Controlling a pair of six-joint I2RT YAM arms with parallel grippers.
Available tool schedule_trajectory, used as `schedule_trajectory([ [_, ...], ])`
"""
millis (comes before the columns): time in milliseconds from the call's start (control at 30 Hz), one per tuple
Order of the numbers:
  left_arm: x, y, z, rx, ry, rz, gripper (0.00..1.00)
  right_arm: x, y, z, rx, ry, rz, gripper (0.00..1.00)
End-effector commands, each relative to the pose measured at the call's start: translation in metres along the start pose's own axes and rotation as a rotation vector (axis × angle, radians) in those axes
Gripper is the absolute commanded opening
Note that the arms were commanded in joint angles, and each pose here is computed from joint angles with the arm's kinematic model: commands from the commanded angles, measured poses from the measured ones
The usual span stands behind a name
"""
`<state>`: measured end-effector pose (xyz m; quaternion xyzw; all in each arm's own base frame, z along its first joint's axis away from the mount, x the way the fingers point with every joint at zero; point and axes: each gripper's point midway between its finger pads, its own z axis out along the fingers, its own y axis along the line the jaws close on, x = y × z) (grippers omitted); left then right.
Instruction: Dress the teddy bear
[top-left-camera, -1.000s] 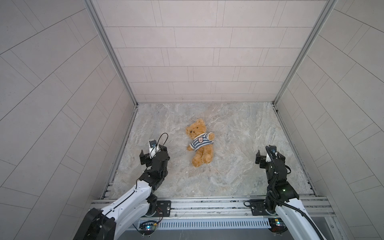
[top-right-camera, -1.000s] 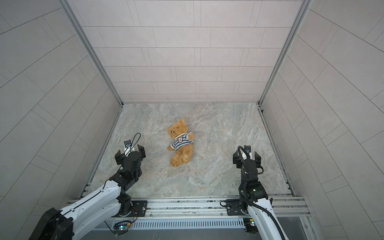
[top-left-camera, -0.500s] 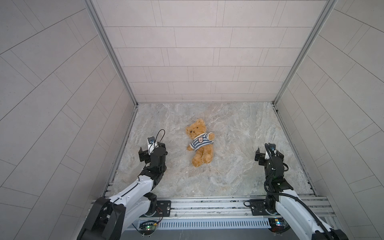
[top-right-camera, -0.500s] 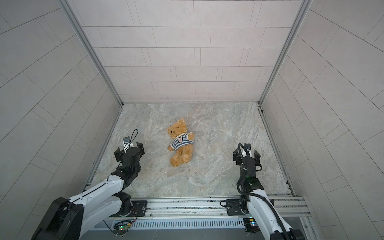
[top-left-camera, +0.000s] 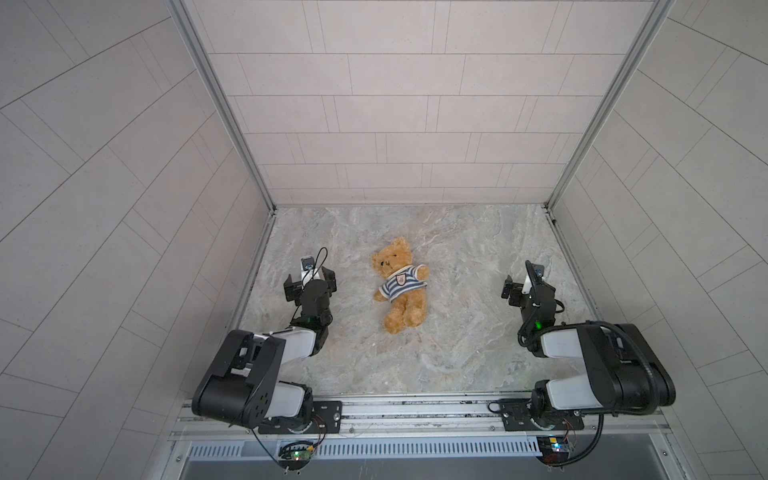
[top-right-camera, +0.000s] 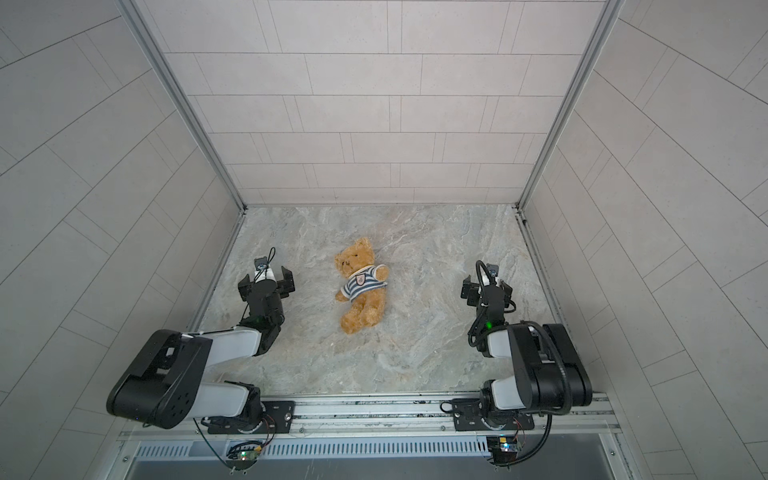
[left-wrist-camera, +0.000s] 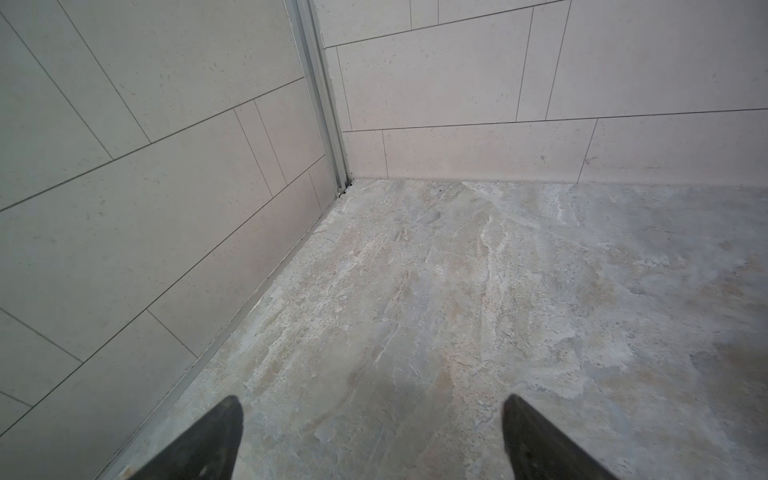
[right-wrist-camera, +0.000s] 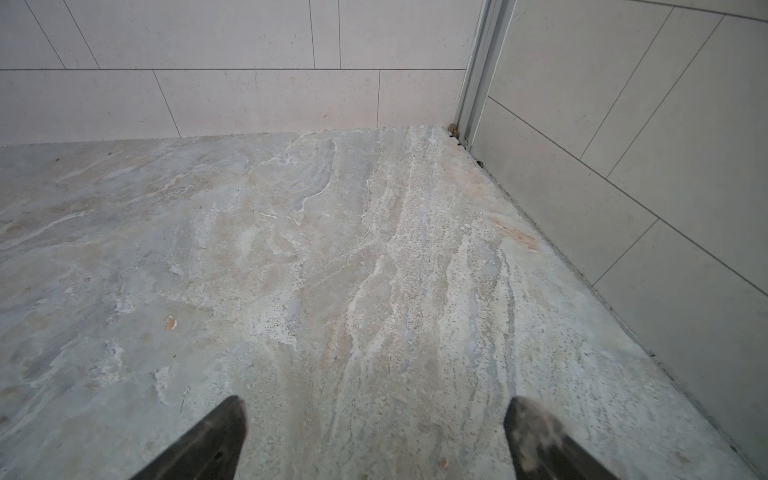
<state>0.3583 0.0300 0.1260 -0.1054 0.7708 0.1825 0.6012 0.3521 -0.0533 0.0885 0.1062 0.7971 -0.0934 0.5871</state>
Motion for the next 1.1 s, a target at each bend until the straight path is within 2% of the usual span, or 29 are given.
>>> schedule_trajectory([
  [0,-0.011,-0.013,0.007,0.071,-0.052,-0.042,1.00,-0.019,0.003,0.001,-0.030,-0.133,0.057,0.99],
  [333,-0.008,-0.013,0.017,0.075,-0.017,-0.049,1.00,-0.015,0.001,0.004,-0.018,-0.136,0.060,0.99],
  [567,-0.008,-0.013,0.016,0.077,-0.021,-0.048,1.00,-0.014,0.017,0.019,-0.049,-0.058,-0.016,0.99],
  [700,-0.008,-0.013,0.016,0.079,-0.021,-0.048,1.00,-0.012,0.025,0.028,0.011,0.009,-0.101,0.99],
  [1067,-0.008,-0.012,0.017,0.078,-0.020,-0.048,1.00,-0.012,0.027,0.028,0.013,0.010,-0.114,0.99],
])
